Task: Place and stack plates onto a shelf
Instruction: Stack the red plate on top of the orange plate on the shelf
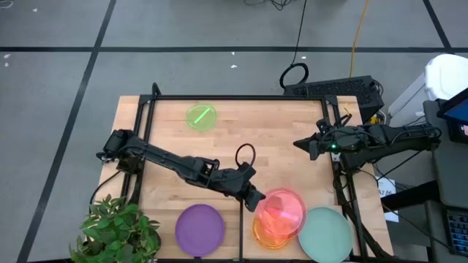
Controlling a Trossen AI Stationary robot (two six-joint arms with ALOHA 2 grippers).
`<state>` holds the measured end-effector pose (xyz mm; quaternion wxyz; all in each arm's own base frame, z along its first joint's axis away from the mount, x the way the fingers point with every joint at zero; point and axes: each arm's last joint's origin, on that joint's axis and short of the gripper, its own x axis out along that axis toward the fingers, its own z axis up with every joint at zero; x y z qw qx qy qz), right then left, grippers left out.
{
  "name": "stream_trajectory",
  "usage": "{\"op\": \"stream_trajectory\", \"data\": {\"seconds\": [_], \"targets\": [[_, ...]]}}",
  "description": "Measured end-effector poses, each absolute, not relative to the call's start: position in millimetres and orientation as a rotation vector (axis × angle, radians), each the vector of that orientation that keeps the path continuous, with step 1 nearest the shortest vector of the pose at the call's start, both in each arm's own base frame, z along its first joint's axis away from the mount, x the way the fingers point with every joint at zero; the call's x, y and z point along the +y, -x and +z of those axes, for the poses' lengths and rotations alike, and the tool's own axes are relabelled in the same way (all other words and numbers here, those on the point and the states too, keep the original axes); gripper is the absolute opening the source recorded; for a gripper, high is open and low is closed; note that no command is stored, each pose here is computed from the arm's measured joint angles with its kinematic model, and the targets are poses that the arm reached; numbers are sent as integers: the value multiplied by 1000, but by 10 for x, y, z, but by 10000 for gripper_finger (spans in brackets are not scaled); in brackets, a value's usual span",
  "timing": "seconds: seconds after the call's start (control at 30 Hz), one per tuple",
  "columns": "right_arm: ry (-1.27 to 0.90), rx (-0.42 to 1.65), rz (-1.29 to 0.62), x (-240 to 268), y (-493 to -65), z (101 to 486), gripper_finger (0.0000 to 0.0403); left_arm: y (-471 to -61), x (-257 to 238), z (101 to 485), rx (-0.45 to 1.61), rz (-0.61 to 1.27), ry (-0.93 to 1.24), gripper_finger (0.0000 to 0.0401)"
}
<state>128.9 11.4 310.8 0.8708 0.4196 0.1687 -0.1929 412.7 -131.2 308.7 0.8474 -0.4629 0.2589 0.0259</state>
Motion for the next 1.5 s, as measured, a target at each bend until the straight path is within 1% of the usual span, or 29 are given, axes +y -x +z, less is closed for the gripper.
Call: {"op": "stream_trajectory", "data": {"seconds": [0.27,0.53,0.8,0.93,1.07,1.23,1.5], "targets": [[-807,356,-375,115,-1284,3122,61,-4105,-1412,3108,531,45,1033,3],[-744,428,-214,147,-1215,3135,61,-4076,-1531,3129,480,76,1089,3],[-732,432,-175,148,-1165,3149,61,-4002,-1687,3108,505,80,1082,3],[-727,432,-174,147,-1161,3150,61,-3993,-1727,2988,540,156,1064,3],[-727,431,-174,146,-1161,3150,61,-4071,-1759,2867,538,159,1061,3],[-730,431,-176,147,-1162,3150,61,-4139,-1789,2655,584,192,1026,3],[-741,429,-179,150,-1188,3096,61,-4165,-1780,2601,590,187,958,3]]}}
